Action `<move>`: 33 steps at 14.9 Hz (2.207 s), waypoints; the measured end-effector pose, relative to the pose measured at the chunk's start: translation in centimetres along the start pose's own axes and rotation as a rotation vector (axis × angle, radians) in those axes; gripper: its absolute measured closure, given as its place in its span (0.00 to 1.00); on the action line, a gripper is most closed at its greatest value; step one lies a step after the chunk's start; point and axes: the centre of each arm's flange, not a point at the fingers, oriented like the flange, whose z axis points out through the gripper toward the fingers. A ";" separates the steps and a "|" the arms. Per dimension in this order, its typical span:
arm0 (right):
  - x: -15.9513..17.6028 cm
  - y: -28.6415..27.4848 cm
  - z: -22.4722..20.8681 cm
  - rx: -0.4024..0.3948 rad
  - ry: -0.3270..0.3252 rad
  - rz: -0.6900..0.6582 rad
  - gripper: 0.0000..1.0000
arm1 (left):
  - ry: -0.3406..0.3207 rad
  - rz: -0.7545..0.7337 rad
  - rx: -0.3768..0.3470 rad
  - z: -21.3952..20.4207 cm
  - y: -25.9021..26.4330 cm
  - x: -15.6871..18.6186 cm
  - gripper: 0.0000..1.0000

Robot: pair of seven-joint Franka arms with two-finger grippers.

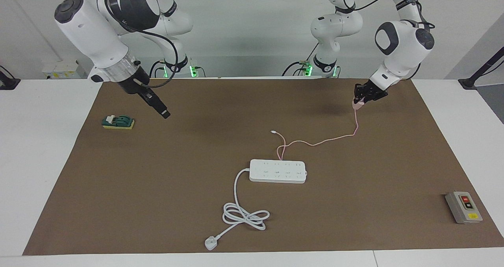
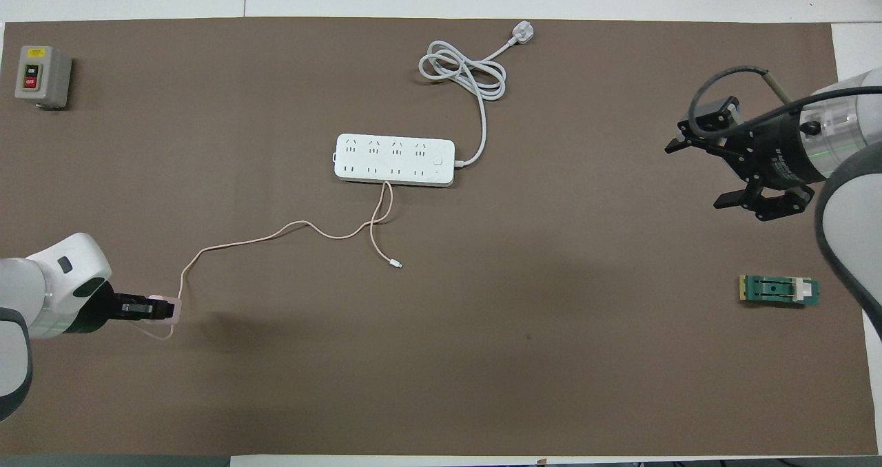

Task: Unplug charger and place it aside
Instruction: 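Carry the charger nearer the robot with the left gripper while the right gripper withdraws, then release the charger on the mat and lift the left gripper away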

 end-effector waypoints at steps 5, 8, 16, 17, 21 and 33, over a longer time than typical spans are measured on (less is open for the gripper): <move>1.4 1.7 -0.9 -0.117 0.056 -0.386 0.00 | 0.046 0.020 0.011 2.3 1.2 -0.4 0.69; 1.5 1.8 -1.0 -0.182 0.054 -0.561 0.00 | 0.060 0.036 0.022 4.2 1.0 -0.3 0.69; 1.9 2.4 -0.8 -0.207 0.016 -0.631 0.00 | 0.042 0.055 0.019 6.2 0.0 0.2 0.69; 1.9 2.3 -1.0 -0.205 0.021 -0.634 0.00 | 0.042 0.052 0.017 6.2 -0.2 0.2 0.69; 2.1 2.5 -1.4 -0.244 0.033 -0.693 0.00 | 0.048 0.020 0.014 6.0 -1.5 -0.1 0.34; 5.2 6.5 -6.1 -0.263 0.021 -0.698 0.00 | 0.122 -0.047 0.048 -1.7 -6.4 1.3 0.00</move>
